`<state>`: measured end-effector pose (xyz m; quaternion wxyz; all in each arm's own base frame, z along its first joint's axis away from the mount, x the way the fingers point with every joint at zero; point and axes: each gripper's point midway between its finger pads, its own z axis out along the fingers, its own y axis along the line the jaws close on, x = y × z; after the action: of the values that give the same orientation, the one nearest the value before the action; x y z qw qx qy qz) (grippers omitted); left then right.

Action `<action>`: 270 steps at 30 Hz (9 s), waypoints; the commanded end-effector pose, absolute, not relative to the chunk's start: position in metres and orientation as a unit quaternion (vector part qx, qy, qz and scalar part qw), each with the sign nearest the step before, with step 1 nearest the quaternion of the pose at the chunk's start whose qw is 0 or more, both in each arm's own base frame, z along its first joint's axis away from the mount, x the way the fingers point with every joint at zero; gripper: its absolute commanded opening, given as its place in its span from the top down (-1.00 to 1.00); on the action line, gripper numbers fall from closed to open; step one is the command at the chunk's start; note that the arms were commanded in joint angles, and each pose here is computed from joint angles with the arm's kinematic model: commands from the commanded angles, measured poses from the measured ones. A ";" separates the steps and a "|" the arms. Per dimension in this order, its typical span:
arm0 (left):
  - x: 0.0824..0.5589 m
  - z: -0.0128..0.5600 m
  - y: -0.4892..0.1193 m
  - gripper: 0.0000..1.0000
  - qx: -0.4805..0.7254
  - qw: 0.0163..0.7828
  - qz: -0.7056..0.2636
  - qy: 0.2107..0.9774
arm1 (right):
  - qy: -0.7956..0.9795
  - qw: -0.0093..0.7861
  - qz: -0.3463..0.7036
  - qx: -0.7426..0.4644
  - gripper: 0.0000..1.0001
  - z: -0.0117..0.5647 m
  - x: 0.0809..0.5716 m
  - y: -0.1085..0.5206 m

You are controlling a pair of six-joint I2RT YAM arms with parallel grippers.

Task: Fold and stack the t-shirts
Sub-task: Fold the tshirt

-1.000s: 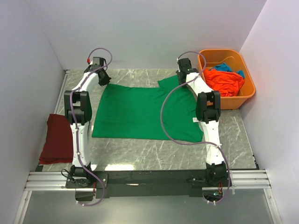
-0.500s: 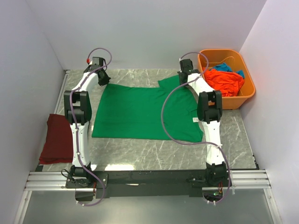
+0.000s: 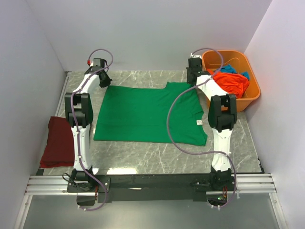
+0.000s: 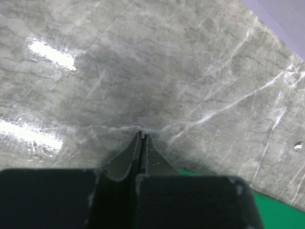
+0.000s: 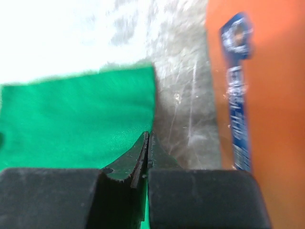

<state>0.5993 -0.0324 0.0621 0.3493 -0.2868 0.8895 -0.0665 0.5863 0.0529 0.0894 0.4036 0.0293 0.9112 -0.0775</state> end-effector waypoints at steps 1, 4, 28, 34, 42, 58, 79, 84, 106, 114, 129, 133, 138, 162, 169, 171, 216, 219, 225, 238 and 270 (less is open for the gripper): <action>0.611 0.099 -0.019 0.99 -0.303 0.393 -0.061 0.866 | 0.869 0.486 -0.066 0.069 1.00 0.162 0.594 0.048; 0.609 0.100 -0.016 0.99 -0.308 0.393 -0.052 0.865 | 0.866 0.491 -0.055 0.074 1.00 0.173 0.583 0.050; 0.531 0.124 0.001 0.99 -0.396 0.392 -0.029 0.830 | 0.888 0.425 -0.014 0.177 1.00 0.142 0.442 0.057; 0.500 0.116 -0.001 0.99 -0.415 0.386 -0.034 0.823 | 0.894 0.405 -0.008 0.192 1.00 0.124 0.405 0.052; 0.468 0.108 -0.005 0.96 -0.430 0.383 -0.031 0.817 | 0.885 0.415 0.012 0.210 1.00 0.124 0.376 0.050; 0.441 0.095 -0.006 0.89 -0.442 0.381 -0.020 0.812 | 0.890 0.404 0.028 0.211 1.00 0.108 0.350 0.050; 0.404 0.085 -0.006 0.21 -0.472 0.388 -0.046 0.790 | 0.902 0.383 0.063 0.187 0.47 0.094 0.325 0.061; 0.409 0.100 -0.015 0.19 -0.460 0.398 -0.058 0.791 | 0.898 0.397 0.084 0.172 0.32 0.113 0.325 0.069; 0.397 0.072 -0.028 0.24 -0.494 0.324 0.117 0.798 | 0.908 0.386 0.137 0.089 0.40 0.126 0.370 0.158; 0.389 0.062 -0.025 0.14 -0.503 0.311 0.123 0.797 | 0.911 0.377 0.140 0.086 0.42 0.115 0.367 0.160; 0.398 0.036 -0.023 0.29 -0.498 0.286 0.085 0.814 | 0.913 0.375 0.131 0.088 0.45 0.107 0.362 0.154; 0.398 0.034 -0.022 0.45 -0.500 0.286 0.082 0.813 | 0.915 0.373 0.130 0.086 0.45 0.105 0.361 0.154; 0.398 0.045 -0.017 0.62 -0.501 0.299 0.079 0.809 | 0.916 0.371 0.127 0.085 0.47 0.102 0.359 0.153; 0.371 0.049 -0.010 0.64 -0.503 0.324 0.035 0.801 | 0.928 0.346 0.113 0.081 0.42 0.088 0.383 0.163; 0.366 0.054 -0.009 0.39 -0.502 0.330 0.026 0.799 | 0.930 0.341 0.110 0.078 0.31 0.087 0.415 0.176; 0.367 0.055 -0.010 0.38 -0.501 0.331 0.021 0.799 | 0.931 0.339 0.109 0.078 0.31 0.085 0.423 0.180; 0.366 0.050 -0.012 0.85 -0.495 0.326 0.013 0.805 | 0.930 0.346 0.099 0.078 1.00 0.085 0.398 0.196; 0.366 0.049 -0.011 0.86 -0.496 0.326 0.013 0.804 | 0.929 0.346 0.111 0.077 1.00 0.088 0.385 0.197; 0.366 0.052 -0.008 0.88 -0.498 0.332 0.011 0.801 | 0.928 0.341 0.134 0.073 1.00 0.089 0.359 0.203; 0.366 0.050 -0.005 0.94 -0.495 0.338 0.005 0.800 | 0.921 0.343 0.162 0.087 1.00 0.078 0.316 0.205; 0.386 0.101 -0.044 0.07 -0.420 0.397 -0.113 0.809 | 0.861 0.361 0.341 0.109 0.96 0.090 0.296 0.247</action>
<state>0.3733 -0.0224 0.0805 0.3778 -0.4597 0.8007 -0.0692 0.2888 0.2285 0.0628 0.3386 0.1120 0.8884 0.2890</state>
